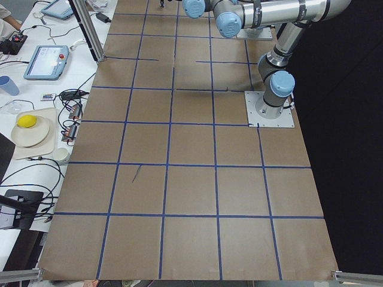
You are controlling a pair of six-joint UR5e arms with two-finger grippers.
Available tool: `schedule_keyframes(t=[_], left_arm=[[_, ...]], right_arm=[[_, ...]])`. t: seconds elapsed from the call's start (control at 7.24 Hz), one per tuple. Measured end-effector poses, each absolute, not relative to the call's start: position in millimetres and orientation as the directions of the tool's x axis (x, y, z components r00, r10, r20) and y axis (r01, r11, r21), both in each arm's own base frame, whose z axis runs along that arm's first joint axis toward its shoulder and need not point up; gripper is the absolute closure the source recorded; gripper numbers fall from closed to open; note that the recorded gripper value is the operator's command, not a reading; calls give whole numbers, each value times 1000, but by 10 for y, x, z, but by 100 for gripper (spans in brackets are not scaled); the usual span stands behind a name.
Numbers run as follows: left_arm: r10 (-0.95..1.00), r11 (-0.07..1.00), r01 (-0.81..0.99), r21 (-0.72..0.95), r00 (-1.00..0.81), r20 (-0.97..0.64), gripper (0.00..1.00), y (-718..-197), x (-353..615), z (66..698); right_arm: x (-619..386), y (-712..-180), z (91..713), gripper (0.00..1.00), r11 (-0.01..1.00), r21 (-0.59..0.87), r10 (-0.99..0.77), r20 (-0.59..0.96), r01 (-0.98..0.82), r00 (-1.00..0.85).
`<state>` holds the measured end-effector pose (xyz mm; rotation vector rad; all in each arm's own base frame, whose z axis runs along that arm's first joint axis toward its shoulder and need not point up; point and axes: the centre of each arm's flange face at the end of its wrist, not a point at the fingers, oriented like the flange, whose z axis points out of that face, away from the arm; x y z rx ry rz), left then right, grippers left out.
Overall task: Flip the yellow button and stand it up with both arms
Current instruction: 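Grasp the button's yellow cap with the right gripper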
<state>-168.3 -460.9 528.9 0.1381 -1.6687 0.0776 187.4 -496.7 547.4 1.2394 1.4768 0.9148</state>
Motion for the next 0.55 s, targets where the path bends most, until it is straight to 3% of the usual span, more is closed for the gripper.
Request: schedule_keyframes(t=[0.41,0.55], left_arm=[[-42,991,-130,29,-98,994,98,-4599,-1714,5291],[-42,991,-130,29,-98,994,98,-4600,-1715,5290]], right_arm=[[2047,-4901,5478,3,202,948,979,-197,245,-47],[2054,-4898,5476,10,202,948,979,-196,247,-49]])
